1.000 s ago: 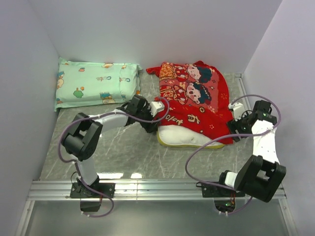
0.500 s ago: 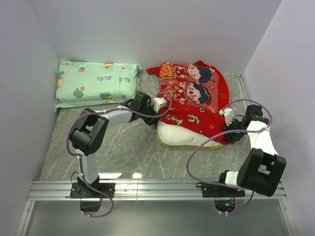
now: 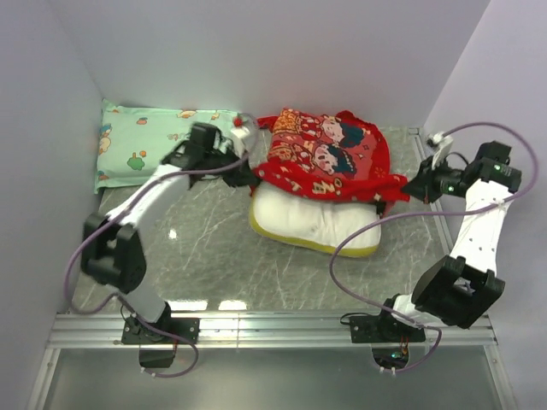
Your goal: Put the pillow into the pillowcase
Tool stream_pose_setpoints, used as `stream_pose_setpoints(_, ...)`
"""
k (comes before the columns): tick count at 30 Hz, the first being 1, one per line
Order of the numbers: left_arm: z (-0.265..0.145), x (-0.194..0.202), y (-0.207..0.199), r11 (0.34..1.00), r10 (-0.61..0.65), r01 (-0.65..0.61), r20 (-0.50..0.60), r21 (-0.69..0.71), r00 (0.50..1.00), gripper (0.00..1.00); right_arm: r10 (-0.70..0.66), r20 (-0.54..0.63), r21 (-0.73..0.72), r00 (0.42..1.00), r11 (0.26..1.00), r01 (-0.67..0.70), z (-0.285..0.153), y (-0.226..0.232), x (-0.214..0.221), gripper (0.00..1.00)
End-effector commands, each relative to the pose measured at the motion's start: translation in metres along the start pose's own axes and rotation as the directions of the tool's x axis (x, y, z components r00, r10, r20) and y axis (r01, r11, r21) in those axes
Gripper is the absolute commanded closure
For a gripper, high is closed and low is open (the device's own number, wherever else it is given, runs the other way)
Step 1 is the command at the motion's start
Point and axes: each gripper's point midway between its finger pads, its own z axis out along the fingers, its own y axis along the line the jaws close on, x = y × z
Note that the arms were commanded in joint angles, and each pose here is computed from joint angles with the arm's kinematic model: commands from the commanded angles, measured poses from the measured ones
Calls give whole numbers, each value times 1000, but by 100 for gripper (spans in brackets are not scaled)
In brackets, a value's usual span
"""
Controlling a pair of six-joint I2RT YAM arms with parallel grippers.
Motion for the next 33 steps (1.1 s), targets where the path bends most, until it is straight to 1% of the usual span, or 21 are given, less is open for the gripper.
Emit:
stream_pose_setpoints(1, -82, -88, -57, 994, 77, -93, 225, 59, 971, 100, 116, 293, -194, 949, 979, -60, -33, 57, -84, 100)
stream_pose_setpoints(3, -113, -112, -65, 991, 116, -128, 305, 21, 945, 100, 180, 379, -237, 908, 967, -93, -57, 67, -118, 100)
stream_pose_setpoints(4, -130, -129, -73, 995, 86, -102, 350, 25, 933, 100, 112, 443, -204, 890, 979, -22, -67, 60, -137, 100)
stream_pose_setpoints(5, -147, -144, -80, 993, 104, -115, 396, 3, 912, 100, 250, 443, -267, 861, 954, -140, -79, 64, -149, 100)
stream_pose_setpoints(6, -167, -157, -74, 994, 108, -103, 441, -35, 891, 100, 238, 476, -259, 847, 958, -123, -93, 74, -162, 100)
stream_pose_setpoints(7, -191, -183, -80, 993, 119, -103, 520, -59, 846, 100, 79, 561, -138, 824, 990, -1, -103, 54, -179, 100)
stream_pose_setpoints(8, -213, -197, -81, 989, 142, -95, 573, -112, 807, 100, 256, 566, -226, 784, 962, -151, -114, 67, -189, 100)
stream_pose_setpoints(10, -255, -226, -80, 983, 166, -66, 668, -173, 725, 100, 167, 681, -185, 712, 981, -54, -137, 98, -210, 100)
stream_pose_setpoints(11, -264, -233, -76, 979, 168, -41, 686, -198, 708, 100, 171, 685, -188, 708, 981, -56, -140, 102, -215, 100)
stream_pose_setpoints(13, -265, -234, -63, 974, 140, 21, 679, -224, 721, 100, 235, 681, -195, 694, 971, -137, -143, 98, -222, 100)
stream_pose_setpoints(14, -260, -229, -59, 976, 123, 33, 664, -217, 738, 100, 165, 698, -136, 697, 986, -97, -144, 95, -223, 100)
stream_pose_setpoints(17, -237, -206, -37, 971, 37, 114, 599, -211, 800, 100, 135, 722, -86, 679, 991, -106, -150, 98, -227, 100)
stream_pose_setpoints(20, -206, -183, -34, 978, -100, 174, 486, -111, 868, 100, 155, 758, -78, 633, 986, -147, -157, 99, -234, 100)
stream_pose_setpoints(21, -210, -187, -43, 987, -83, 139, 489, -79, 868, 100, 163, 770, -88, 617, 985, -151, -160, 101, -237, 100)
stream_pose_setpoints(24, -269, -239, -86, 996, 65, -6, 663, -91, 746, 100, 163, 811, -92, 561, 984, -153, -180, 111, -258, 100)
stream_pose_setpoints(26, -301, -272, -113, 997, 80, -40, 720, -72, 690, 100, 149, 838, -97, 524, 987, -125, -194, 125, -272, 100)
stream_pose_setpoints(27, -331, -290, -140, 993, 116, -79, 761, -86, 638, 100, 146, 856, -97, 497, 988, -123, -201, 128, -278, 100)
stream_pose_setpoints(30, -359, -305, -138, 982, 176, -38, 821, -186, 543, 100, 120, 891, -83, 439, 991, -104, -216, 142, -287, 100)
stream_pose_setpoints(31, -383, -309, -150, 967, 237, -27, 856, -253, 460, 100, 121, 907, -71, 403, 988, -137, -220, 135, -289, 100)
stream_pose_setpoints(32, -385, -305, -147, 964, 240, -2, 861, -267, 448, 100, 104, 915, -54, 389, 989, -138, -223, 139, -289, 100)
stream_pose_setpoints(33, -370, -294, -128, 965, 202, 48, 853, -256, 480, 100, 98, 921, -43, 376, 987, -152, -224, 136, -288, 100)
